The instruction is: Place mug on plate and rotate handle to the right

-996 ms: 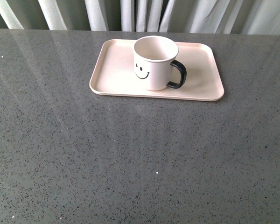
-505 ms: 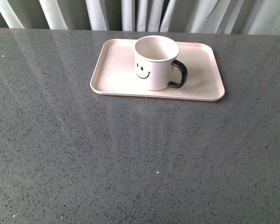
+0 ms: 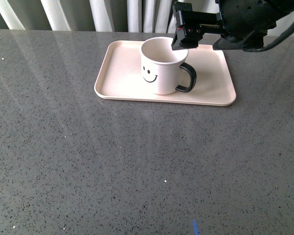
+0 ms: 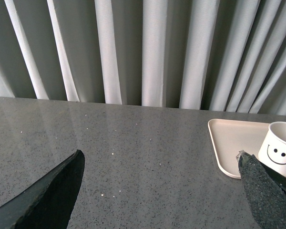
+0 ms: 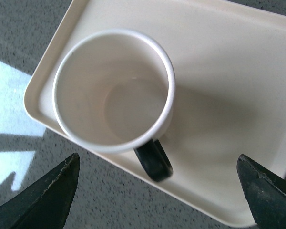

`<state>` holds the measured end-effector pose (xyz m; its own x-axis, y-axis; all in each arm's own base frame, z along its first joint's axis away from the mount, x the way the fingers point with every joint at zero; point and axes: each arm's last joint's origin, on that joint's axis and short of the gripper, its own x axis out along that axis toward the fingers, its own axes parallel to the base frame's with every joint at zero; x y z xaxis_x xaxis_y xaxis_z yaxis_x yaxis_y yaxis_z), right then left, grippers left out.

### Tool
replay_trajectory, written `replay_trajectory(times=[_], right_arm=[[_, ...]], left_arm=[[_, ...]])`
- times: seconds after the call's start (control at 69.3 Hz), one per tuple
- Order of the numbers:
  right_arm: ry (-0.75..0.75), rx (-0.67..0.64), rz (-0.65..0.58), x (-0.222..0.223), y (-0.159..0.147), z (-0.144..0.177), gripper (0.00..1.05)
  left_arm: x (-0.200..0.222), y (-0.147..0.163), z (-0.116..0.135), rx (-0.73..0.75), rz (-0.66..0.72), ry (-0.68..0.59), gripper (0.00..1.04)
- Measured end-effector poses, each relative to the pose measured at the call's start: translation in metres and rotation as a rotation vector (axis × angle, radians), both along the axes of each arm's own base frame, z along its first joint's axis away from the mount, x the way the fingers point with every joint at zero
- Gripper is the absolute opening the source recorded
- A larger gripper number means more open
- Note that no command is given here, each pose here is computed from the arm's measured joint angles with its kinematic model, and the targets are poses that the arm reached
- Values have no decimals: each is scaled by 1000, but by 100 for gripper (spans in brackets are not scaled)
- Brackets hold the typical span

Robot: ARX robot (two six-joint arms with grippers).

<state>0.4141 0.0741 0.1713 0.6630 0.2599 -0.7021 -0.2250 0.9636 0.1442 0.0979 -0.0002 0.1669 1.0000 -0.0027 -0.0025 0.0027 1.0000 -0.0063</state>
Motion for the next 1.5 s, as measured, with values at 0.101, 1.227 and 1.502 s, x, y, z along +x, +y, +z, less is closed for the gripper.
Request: replay_trajectory(times=[0.101, 1.227, 1.502], right_arm=[[20, 14, -50, 20, 4, -3, 96], [170, 57, -125, 53, 31, -36, 41], [172, 68, -123, 54, 31, -33, 2]], left_arm=[[0, 0, 0, 0, 0, 0, 95], [0, 0, 0, 0, 0, 0, 95], [0, 0, 0, 0, 0, 0, 95]])
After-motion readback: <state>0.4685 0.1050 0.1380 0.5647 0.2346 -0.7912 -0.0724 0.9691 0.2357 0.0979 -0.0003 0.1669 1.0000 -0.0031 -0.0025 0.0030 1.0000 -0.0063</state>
